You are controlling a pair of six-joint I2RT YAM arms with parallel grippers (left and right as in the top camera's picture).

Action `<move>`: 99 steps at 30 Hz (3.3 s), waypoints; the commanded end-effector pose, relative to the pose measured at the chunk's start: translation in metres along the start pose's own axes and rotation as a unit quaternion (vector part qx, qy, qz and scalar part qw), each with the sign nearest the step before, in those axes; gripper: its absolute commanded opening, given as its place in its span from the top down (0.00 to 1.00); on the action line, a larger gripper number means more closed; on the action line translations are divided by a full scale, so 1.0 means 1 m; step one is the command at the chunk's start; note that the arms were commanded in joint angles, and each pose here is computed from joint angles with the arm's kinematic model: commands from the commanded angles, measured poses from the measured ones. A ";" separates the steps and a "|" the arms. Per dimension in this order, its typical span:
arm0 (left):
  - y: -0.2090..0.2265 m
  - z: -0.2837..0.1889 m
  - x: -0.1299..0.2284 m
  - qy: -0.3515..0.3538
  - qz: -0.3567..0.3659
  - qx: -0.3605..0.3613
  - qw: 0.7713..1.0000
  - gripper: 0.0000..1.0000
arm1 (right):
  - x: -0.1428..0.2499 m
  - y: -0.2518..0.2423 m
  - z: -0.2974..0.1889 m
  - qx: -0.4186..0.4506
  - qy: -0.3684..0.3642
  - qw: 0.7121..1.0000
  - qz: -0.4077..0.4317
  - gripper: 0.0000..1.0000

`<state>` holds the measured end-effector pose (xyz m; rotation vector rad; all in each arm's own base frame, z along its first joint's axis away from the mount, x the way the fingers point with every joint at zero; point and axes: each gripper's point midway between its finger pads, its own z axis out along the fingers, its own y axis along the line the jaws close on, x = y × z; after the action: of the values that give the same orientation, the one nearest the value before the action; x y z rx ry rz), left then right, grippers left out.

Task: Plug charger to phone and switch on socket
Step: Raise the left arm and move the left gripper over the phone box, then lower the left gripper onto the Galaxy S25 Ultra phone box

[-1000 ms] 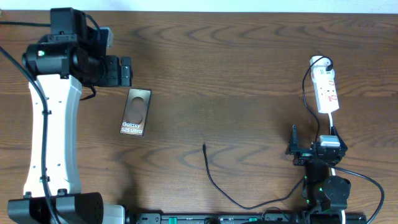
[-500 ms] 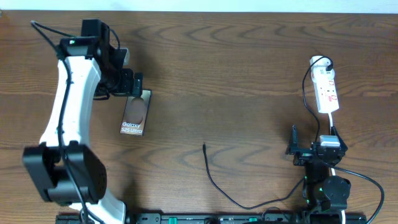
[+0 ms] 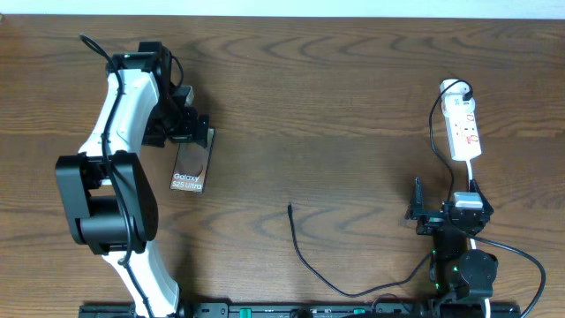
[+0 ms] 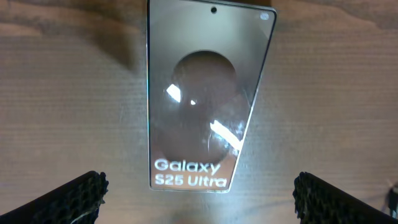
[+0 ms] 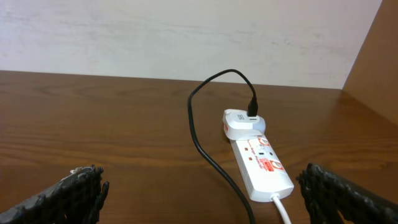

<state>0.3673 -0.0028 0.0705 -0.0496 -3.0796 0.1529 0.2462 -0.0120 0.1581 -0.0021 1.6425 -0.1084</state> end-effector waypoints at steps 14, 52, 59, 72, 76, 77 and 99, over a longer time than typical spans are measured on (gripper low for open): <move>0.005 0.044 0.009 0.006 0.009 -0.005 1.000 0.02 | 0.000 0.000 0.000 0.001 -0.001 1.000 -0.006 0.01; 0.005 0.071 0.008 -0.013 0.034 -0.018 0.999 0.02 | 0.000 0.000 0.000 0.001 -0.001 1.000 -0.006 0.01; 0.005 0.071 0.008 -0.013 0.035 -0.018 0.999 0.02 | 0.000 0.000 0.000 0.001 -0.001 1.000 -0.006 0.01; 0.006 0.071 0.007 -0.014 0.037 -0.022 0.999 0.02 | 0.000 0.000 0.000 0.001 -0.001 1.000 -0.006 0.01; 0.006 0.072 0.009 -0.012 0.038 -0.024 0.999 0.02 | 0.000 0.000 0.000 0.001 0.000 1.000 -0.007 0.01; 0.007 0.073 0.010 -0.010 0.038 -0.026 0.999 0.02 | 0.000 0.000 0.000 0.001 -0.001 1.000 -0.006 0.01; 0.007 0.082 0.022 -0.027 0.041 -0.032 0.998 0.02 | 0.000 0.000 0.000 0.001 -0.001 1.000 -0.006 0.01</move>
<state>0.3549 -0.0010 -0.0026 -0.1630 -3.1803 0.0571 0.2462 -0.0120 0.1581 -0.0024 1.6425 -0.1081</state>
